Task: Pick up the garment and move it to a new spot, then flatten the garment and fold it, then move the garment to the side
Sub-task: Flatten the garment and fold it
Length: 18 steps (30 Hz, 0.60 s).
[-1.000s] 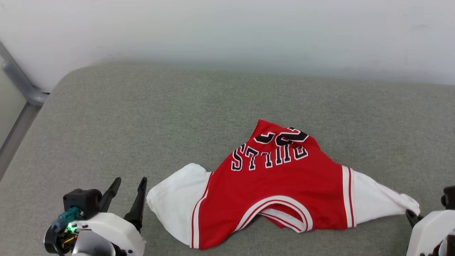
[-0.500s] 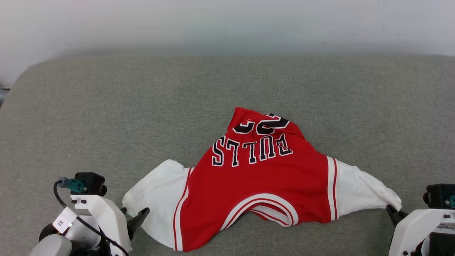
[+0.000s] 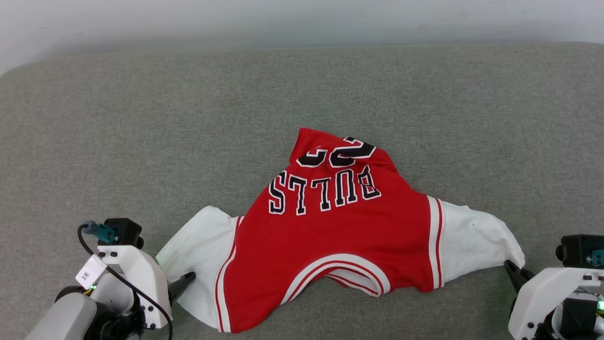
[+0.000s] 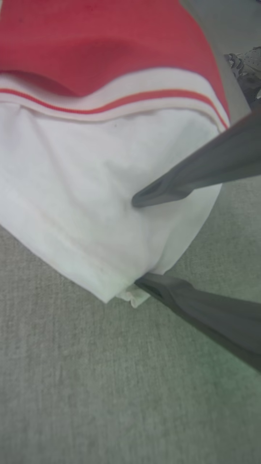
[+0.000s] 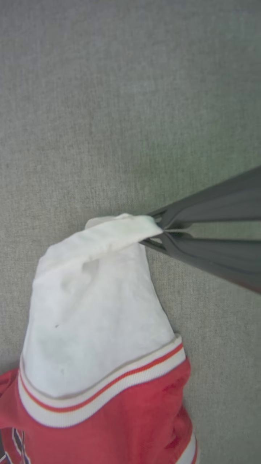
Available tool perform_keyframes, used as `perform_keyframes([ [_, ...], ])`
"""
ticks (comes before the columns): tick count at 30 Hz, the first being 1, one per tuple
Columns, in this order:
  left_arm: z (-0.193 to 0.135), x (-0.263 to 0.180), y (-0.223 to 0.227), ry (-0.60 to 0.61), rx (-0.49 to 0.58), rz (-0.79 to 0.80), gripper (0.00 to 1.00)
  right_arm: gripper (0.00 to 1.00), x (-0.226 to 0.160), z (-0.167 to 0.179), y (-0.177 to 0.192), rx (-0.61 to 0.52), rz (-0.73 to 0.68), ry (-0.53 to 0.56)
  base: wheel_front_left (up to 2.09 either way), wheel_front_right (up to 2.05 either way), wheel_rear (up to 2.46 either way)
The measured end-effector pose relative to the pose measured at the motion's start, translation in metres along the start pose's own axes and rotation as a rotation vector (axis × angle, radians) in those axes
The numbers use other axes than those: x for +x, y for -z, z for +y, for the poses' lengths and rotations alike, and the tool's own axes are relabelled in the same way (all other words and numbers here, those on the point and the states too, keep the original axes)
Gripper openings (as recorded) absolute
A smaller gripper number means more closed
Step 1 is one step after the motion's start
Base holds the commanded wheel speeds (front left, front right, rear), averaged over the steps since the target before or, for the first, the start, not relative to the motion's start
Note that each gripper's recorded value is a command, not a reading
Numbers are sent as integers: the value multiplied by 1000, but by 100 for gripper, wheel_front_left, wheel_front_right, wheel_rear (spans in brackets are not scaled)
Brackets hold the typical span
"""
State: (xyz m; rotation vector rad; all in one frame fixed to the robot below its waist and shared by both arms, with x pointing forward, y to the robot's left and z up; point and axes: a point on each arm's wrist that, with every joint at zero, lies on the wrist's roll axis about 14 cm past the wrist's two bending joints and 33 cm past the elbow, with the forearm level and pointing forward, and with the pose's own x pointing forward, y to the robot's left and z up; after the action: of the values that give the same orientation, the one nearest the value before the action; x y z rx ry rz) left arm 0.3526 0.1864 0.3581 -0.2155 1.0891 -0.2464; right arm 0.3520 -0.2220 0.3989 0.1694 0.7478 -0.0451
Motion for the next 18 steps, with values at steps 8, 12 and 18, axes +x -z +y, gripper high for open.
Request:
perform_keyframes([
  [8, 1, -3, -17, -18, 59, -157, 0, 0, -6, 5, -21, -12, -96, -13, 0, 0, 0],
  [12, 0, -25, -57, -55, 108, -366, 0, 0, -15, 6, -40, -41, -180, -5, 0, 0, 0],
  [18, -10, -79, -125, -80, 156, -677, 0, 0, -30, 21, -97, -75, -388, -29, 0, 0, 0],
])
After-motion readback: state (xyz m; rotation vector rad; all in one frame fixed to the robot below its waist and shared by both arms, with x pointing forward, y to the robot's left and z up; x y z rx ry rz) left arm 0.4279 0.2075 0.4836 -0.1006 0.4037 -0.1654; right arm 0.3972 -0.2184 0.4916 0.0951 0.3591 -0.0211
